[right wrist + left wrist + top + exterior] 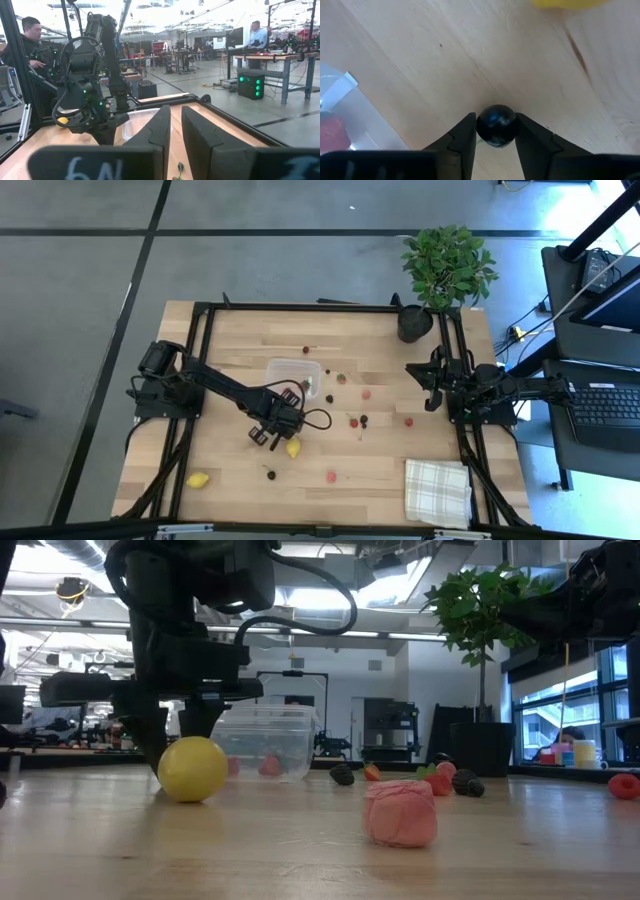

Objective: Pick and placing Produce into tupperware
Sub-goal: Put the top black cherry in the transparent bin

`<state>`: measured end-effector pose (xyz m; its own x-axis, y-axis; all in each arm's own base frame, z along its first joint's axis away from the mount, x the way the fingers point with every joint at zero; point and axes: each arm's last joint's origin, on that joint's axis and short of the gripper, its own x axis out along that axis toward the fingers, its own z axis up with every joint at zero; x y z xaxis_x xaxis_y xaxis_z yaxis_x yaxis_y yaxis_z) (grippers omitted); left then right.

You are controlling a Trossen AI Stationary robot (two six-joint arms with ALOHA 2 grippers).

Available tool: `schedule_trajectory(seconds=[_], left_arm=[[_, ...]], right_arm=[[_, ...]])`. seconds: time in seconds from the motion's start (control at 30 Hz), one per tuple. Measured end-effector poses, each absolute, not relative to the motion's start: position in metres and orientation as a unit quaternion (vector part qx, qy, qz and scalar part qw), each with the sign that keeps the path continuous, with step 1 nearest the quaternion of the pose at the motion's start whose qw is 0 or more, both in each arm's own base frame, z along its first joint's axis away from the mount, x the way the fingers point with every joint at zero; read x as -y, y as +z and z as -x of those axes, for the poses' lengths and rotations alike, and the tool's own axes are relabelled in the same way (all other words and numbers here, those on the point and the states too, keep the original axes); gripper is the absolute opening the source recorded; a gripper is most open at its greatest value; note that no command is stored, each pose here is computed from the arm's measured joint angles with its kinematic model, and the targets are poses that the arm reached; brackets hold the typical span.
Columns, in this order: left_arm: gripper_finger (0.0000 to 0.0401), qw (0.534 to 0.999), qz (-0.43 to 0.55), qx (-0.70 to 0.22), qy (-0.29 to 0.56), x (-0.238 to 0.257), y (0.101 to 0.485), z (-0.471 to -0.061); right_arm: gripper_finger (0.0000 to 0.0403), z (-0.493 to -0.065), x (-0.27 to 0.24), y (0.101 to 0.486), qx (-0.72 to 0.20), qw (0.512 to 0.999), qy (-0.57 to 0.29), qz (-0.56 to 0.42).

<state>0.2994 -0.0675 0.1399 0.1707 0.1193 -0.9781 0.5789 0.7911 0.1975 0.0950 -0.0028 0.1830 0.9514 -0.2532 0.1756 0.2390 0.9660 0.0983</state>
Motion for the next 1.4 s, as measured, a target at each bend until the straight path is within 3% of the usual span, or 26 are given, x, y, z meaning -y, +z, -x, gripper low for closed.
schedule_trajectory(seconds=[0.43,0.77,1.1,1.4], left_arm=[[0.0114,0.780,-0.255,-0.559,-0.118,0.063,0.192,-0.288],[0.0119,0.818,-0.265,-0.511,0.024,0.036,0.231,-0.279],[0.0121,0.827,-0.178,-0.520,0.116,-0.004,0.228,-0.285],[0.0123,0.833,-0.131,-0.530,0.089,-0.018,0.223,-0.286]], right_arm=[[0.0051,-0.095,0.003,0.183,0.096,0.987,-0.124,-0.040],[0.0051,-0.095,0.003,0.183,0.096,0.987,-0.124,-0.040],[0.0051,-0.095,0.003,0.183,0.095,0.987,-0.125,-0.031],[0.0051,-0.095,0.003,0.183,0.094,0.987,-0.126,-0.027]])
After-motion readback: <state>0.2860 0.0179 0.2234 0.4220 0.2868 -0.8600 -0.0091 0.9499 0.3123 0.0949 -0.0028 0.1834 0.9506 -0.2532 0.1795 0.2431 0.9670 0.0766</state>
